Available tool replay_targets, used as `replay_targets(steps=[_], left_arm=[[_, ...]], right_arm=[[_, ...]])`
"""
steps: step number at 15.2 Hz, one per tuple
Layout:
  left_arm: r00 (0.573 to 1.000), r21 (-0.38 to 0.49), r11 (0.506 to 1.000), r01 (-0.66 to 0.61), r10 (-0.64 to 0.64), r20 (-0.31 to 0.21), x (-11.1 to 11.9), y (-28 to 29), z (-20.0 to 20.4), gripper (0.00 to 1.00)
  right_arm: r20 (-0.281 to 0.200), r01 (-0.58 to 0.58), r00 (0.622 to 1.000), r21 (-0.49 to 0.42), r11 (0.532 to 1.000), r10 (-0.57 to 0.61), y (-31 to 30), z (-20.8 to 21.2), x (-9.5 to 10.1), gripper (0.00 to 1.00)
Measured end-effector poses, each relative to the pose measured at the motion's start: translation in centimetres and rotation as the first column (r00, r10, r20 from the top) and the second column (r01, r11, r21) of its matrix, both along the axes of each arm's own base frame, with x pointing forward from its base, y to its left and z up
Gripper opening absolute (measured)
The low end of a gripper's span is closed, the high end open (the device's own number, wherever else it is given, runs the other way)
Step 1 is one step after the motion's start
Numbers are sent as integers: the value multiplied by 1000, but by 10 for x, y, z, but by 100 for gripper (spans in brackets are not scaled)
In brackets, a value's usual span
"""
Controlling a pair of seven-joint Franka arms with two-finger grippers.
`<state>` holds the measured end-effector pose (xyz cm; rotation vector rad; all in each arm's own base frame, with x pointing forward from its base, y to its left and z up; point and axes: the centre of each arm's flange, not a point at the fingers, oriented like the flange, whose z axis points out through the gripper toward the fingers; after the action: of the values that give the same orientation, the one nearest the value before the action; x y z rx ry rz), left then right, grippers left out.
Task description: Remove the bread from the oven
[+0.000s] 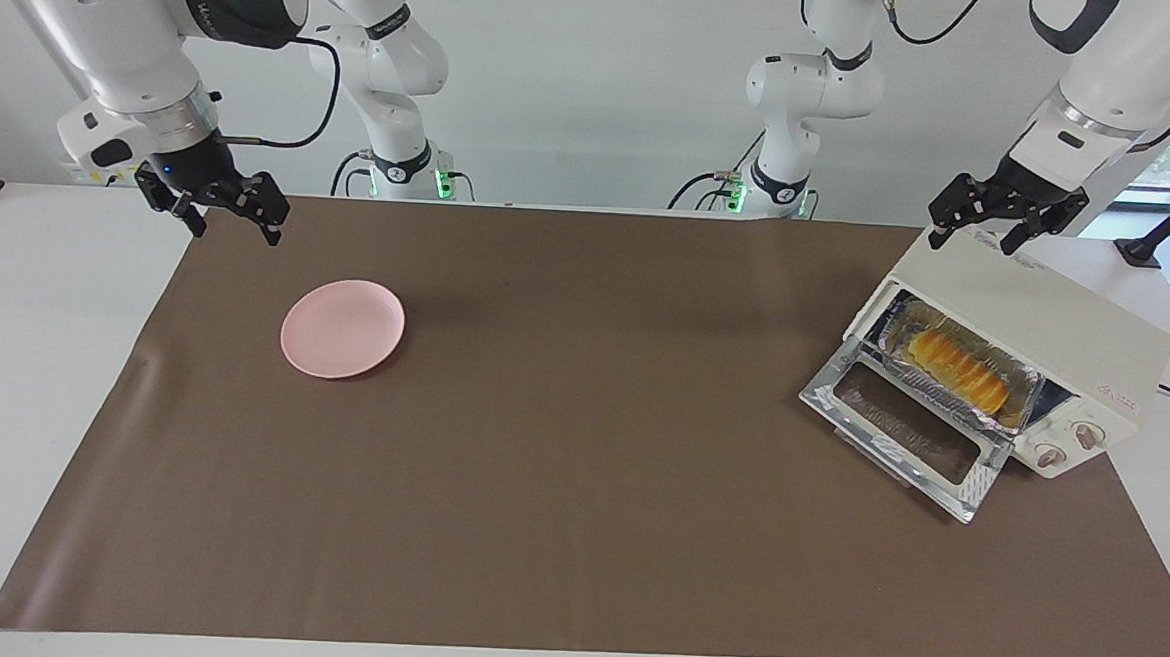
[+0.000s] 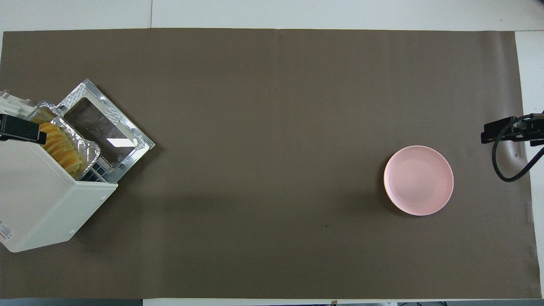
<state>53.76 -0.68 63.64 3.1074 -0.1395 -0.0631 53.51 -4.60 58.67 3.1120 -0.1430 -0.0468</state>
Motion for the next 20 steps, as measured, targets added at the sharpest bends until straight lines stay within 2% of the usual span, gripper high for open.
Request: replay_targets(steps=[20], left_arm=[[1000, 1, 1000, 0, 1, -13, 1, 0, -4, 100]], right_arm=[[0, 0, 1000, 0, 1000, 0, 0, 0, 0, 100]])
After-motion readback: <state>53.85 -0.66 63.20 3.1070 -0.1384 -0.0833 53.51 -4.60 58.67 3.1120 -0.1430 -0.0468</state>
